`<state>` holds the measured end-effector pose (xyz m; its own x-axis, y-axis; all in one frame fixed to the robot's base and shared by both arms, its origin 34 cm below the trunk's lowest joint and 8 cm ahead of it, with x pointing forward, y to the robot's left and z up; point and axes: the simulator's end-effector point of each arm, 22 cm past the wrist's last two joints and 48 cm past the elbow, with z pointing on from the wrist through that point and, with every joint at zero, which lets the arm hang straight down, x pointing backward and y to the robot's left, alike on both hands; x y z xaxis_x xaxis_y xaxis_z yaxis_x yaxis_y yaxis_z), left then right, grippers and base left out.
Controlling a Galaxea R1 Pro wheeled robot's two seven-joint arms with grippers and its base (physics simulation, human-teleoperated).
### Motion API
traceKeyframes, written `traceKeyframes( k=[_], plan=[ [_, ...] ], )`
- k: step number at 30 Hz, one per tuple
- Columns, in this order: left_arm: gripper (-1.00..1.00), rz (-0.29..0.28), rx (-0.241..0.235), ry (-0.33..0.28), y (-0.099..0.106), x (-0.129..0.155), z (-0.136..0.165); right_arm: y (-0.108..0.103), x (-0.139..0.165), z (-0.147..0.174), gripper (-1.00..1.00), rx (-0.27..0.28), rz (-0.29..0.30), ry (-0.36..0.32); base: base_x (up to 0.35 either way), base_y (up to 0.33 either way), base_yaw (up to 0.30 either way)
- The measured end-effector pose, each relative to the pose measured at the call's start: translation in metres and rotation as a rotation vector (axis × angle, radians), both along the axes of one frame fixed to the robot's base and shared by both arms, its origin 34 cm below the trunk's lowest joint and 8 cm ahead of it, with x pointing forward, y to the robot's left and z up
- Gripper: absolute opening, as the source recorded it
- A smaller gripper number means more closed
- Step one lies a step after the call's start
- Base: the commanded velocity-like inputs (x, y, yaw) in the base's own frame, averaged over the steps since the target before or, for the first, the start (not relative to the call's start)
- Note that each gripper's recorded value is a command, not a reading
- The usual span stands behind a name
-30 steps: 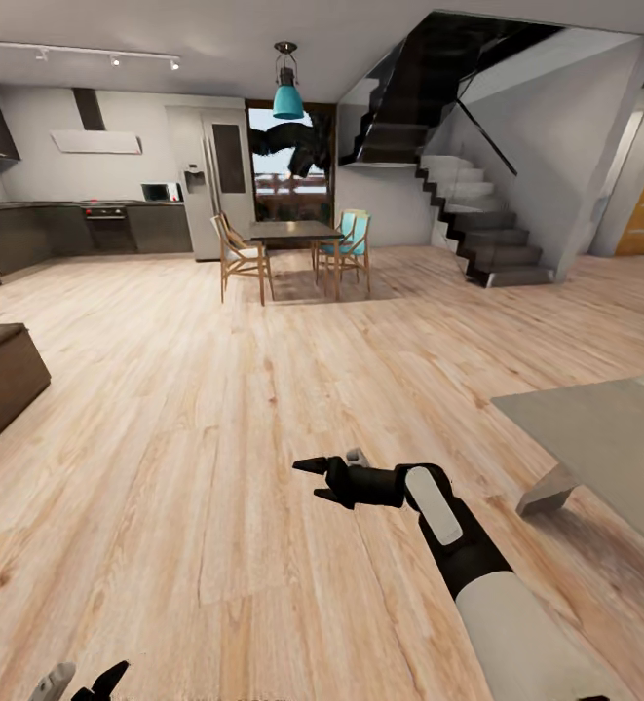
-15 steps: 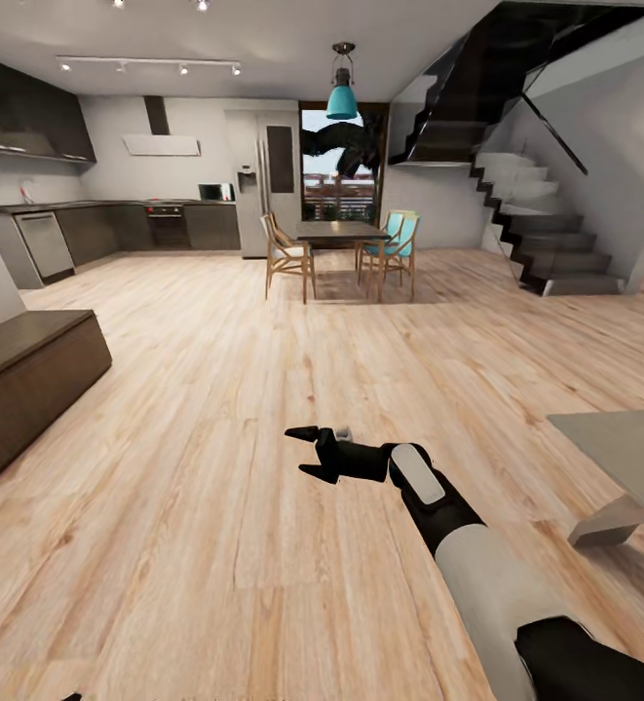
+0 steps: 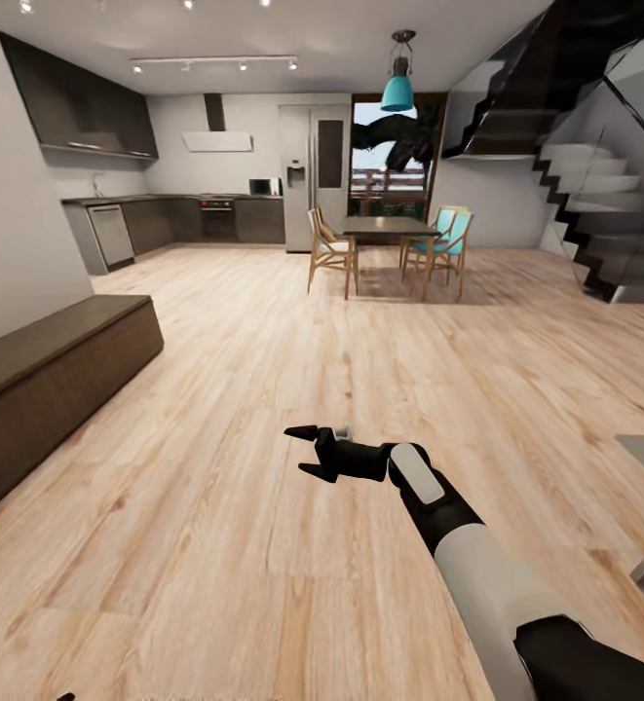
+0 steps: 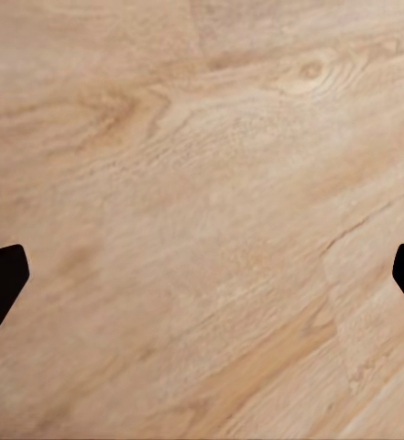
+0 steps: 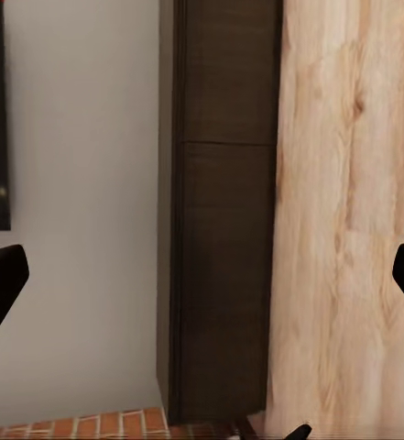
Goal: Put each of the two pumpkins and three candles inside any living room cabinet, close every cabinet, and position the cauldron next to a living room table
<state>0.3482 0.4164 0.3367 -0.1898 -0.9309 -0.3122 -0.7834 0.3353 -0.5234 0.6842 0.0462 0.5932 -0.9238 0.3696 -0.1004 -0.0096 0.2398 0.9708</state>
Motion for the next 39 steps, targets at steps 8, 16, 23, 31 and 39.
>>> traceKeyframes(
  k=[8, 16, 23, 31, 39],
  plan=[
    [1.00, -0.003, 0.006, 0.034, 0.001, -0.012, -0.008, 0.000, 0.000, 0.000, 1.00, -0.001, 0.000, 0.000, 0.000, 0.000, 0.294],
    [1.00, 0.003, 0.009, 0.073, 0.002, -0.032, -0.017, 0.000, 0.000, 0.000, 1.00, -0.001, 0.000, 0.000, 0.039, 0.017, 0.294],
    [1.00, 0.010, 0.010, 0.093, 0.003, -0.042, -0.022, 0.000, 0.000, 0.000, 1.00, -0.002, 0.001, -0.002, 0.266, 0.173, 0.294],
    [1.00, 0.010, 0.009, 0.096, 0.003, -0.044, -0.023, 0.000, 0.000, 0.000, 1.00, -0.003, 0.001, -0.002, 0.285, 0.197, 0.293],
    [1.00, 0.011, 0.009, 0.090, 0.003, -0.043, -0.022, 0.000, 0.001, 0.005, 1.00, -0.012, 0.001, -0.010, 0.291, 0.197, 0.266]
  ],
)
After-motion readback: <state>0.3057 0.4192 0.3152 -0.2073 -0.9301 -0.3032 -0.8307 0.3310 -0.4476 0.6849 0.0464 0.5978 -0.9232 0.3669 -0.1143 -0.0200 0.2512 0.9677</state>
